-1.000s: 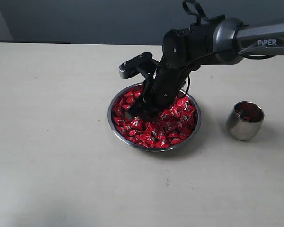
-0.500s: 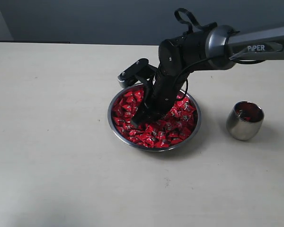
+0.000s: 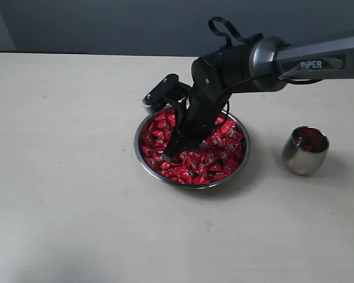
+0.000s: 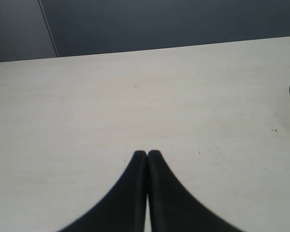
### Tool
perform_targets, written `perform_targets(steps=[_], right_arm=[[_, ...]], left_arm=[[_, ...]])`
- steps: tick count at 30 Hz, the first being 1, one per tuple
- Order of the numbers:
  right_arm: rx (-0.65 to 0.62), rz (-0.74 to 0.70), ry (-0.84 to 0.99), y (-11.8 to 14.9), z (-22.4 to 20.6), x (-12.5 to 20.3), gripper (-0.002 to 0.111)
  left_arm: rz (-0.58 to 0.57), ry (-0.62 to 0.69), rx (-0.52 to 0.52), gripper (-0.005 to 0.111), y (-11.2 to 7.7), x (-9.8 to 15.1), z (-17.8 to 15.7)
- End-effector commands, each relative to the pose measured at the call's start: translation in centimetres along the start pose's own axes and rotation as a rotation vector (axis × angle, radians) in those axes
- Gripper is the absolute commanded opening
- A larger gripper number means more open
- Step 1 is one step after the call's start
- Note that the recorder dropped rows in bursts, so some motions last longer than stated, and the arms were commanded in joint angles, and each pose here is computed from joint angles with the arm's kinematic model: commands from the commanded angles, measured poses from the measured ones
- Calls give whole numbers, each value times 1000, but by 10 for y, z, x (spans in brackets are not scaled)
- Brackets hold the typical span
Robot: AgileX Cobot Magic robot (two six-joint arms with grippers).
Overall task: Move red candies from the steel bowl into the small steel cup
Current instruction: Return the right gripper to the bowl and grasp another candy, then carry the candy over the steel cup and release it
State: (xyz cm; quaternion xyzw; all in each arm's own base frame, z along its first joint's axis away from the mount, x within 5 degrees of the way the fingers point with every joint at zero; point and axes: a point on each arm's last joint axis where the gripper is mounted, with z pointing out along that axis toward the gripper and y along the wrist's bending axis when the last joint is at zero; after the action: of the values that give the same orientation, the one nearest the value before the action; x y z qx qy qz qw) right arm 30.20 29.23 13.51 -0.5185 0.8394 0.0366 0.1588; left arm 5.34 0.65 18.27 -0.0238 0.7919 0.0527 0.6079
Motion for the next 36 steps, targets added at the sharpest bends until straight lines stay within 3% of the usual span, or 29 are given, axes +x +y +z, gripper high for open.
perform_targets(steps=[1,9,19,25,36], right_arm=[[20,-11,-15,-2,-4,-2,-1],[98,14,25,-10,-26,0,-1],[86,26,102,-8,-43,7,-1],[123,224,89,-10,-61,8,-1],[273,338,62,-26,-100,14,-1]], left_arm=[[1,-11,-1,0,0,0,0],[1,-11,-1,0,0,0,0],[1,-11,-1,0,0,0,0],[1,-11,-1,0,0,0,0],[1,-11,-1,0,0,0,0]])
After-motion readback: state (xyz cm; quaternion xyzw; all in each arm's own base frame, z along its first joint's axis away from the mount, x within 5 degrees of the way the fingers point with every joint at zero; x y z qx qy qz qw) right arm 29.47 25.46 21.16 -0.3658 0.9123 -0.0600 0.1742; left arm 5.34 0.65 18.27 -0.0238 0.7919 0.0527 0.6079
